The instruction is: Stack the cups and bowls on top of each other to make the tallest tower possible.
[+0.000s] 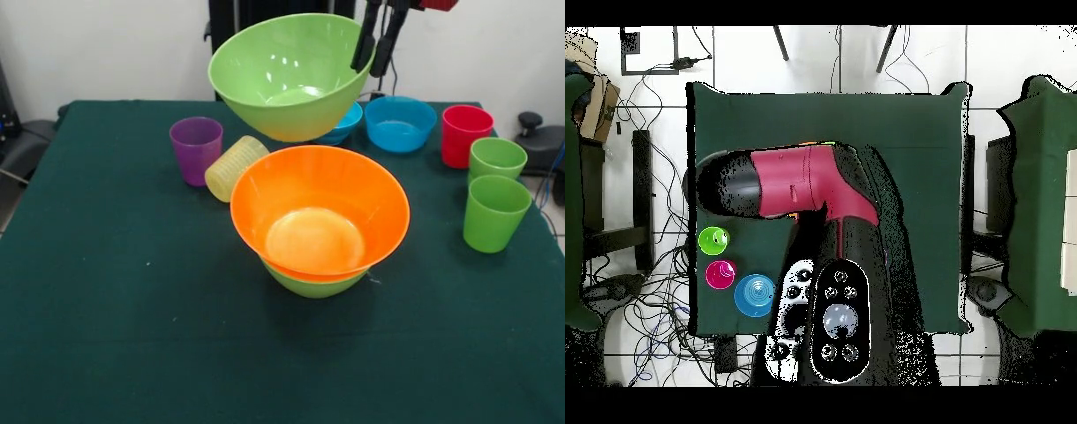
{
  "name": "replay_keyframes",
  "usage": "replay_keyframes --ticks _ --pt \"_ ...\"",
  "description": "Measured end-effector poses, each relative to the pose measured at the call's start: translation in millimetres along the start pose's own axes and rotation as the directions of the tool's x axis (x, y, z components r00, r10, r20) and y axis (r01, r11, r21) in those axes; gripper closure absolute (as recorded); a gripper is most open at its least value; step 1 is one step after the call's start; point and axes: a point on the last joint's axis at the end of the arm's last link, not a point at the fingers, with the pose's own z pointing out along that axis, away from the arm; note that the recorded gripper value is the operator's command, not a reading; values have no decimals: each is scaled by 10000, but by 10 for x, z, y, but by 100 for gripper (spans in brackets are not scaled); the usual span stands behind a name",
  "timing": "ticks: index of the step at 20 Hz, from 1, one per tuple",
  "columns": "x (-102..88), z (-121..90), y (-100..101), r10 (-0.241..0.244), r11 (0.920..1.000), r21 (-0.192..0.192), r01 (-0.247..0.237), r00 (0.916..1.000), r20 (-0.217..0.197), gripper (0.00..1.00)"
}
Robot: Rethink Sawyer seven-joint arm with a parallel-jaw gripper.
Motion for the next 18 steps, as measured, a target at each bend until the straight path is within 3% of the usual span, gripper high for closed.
replay_keyframes --ticks 9,18 --pt "-266 38 -4 116 9999 32 -116 9999 -100 100" --pt "-521 118 11 186 9998 16 -186 9997 140 100"
